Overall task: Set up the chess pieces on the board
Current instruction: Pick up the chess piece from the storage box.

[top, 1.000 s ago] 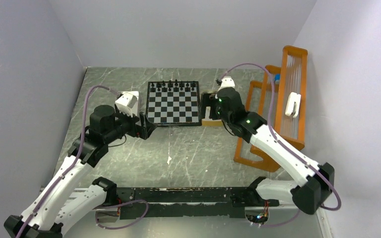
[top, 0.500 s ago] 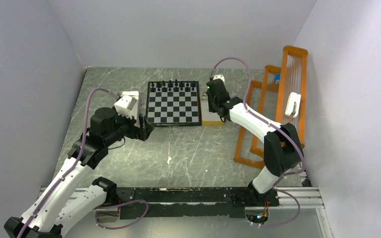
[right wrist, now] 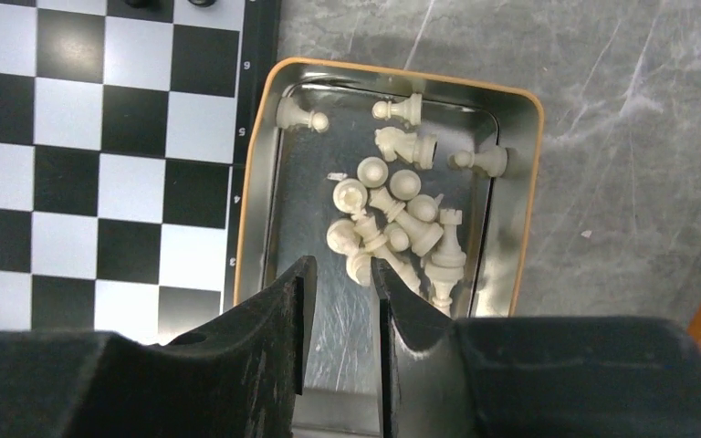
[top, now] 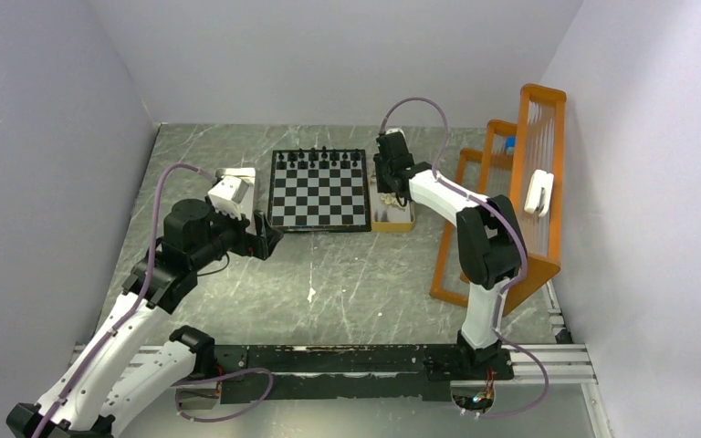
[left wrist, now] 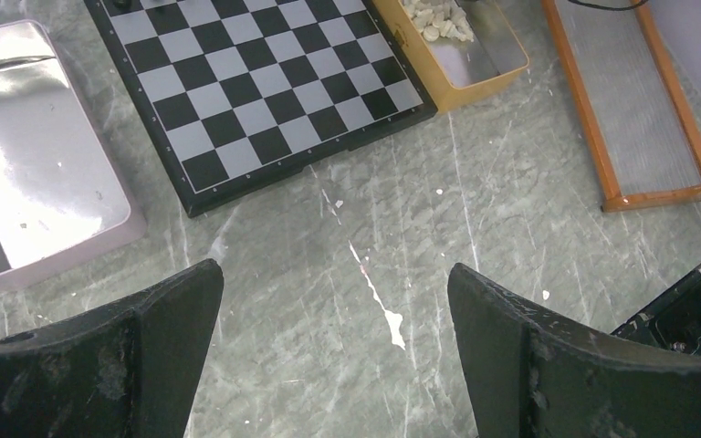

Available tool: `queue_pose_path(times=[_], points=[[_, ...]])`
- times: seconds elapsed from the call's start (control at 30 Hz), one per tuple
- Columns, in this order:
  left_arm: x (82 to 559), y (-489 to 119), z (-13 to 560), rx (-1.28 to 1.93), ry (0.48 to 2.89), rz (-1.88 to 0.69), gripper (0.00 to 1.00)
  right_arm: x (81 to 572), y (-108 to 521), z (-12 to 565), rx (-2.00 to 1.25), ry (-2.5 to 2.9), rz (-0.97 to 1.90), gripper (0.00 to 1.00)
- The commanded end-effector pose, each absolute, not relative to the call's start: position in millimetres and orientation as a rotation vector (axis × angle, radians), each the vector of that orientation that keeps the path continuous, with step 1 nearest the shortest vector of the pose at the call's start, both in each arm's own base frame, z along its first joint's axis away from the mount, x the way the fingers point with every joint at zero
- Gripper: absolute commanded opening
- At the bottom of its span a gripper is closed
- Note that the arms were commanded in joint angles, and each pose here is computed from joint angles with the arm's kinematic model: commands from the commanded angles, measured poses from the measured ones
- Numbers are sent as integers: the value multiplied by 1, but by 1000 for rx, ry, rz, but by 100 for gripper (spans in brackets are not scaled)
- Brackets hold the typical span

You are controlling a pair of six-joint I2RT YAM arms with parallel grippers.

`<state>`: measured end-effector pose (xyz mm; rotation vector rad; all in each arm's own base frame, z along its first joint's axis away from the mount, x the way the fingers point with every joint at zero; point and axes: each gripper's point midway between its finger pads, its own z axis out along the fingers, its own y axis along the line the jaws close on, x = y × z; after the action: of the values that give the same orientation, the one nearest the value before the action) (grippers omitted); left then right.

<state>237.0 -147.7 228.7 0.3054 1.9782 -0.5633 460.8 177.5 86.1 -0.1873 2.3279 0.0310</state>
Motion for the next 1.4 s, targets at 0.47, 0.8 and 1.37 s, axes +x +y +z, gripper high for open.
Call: queue_pose_path(times=[0.47, 0.8, 1.37], points=[[239, -144, 231, 306, 1959, -545, 98, 464, 165, 52, -195, 2418, 49, 32], [240, -143, 231, 303, 1961, -538, 98, 465, 166, 38, -215, 2447, 70, 30], [242, -143, 229, 303, 1970, -532, 97, 462, 154, 63, -162, 2421, 3, 16]])
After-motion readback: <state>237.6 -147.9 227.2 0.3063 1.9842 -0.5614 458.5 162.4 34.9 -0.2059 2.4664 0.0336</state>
